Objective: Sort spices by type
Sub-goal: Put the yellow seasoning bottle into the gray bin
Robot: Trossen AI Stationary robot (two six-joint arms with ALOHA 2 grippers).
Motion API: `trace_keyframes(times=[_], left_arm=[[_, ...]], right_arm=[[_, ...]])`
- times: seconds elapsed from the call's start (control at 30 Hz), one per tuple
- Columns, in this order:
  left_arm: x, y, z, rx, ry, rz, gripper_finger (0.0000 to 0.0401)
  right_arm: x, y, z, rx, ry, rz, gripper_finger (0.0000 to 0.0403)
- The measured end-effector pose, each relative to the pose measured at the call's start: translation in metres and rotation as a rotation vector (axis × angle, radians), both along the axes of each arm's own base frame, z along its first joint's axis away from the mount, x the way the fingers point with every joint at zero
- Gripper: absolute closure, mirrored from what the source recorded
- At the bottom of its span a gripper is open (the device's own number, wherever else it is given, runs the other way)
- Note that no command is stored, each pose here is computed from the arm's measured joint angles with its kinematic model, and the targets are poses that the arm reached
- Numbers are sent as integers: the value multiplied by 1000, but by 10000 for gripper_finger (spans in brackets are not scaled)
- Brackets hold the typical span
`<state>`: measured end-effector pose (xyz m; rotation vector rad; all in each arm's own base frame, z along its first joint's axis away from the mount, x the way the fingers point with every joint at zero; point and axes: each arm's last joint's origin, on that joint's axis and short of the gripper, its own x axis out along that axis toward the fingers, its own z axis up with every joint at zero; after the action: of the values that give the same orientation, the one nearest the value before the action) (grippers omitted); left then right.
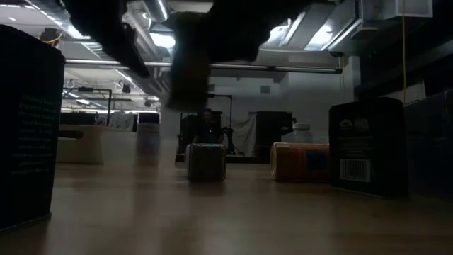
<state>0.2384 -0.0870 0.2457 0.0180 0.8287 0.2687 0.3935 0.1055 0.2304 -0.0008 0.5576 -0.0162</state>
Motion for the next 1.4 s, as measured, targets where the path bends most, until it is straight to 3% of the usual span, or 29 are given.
trace_keyframes(times=[0.4,0.7,0.93,1.17,1.4], left_arm=[[-13,7,21,5,-82,2,125],[-13,6,20,11,-79,-2,125],[-13,6,20,18,-76,-9,125],[-13,6,20,18,-76,-9,125],[-13,6,20,18,-76,-9,125]], right_arm=[[-88,-57,96,-127,59,-286,199],[-161,-113,130,-184,150,-608,197],[-195,-153,122,-204,345,-874,197],[-215,-193,90,-195,528,-1077,196],[-236,-234,52,-77,579,-1260,199]])
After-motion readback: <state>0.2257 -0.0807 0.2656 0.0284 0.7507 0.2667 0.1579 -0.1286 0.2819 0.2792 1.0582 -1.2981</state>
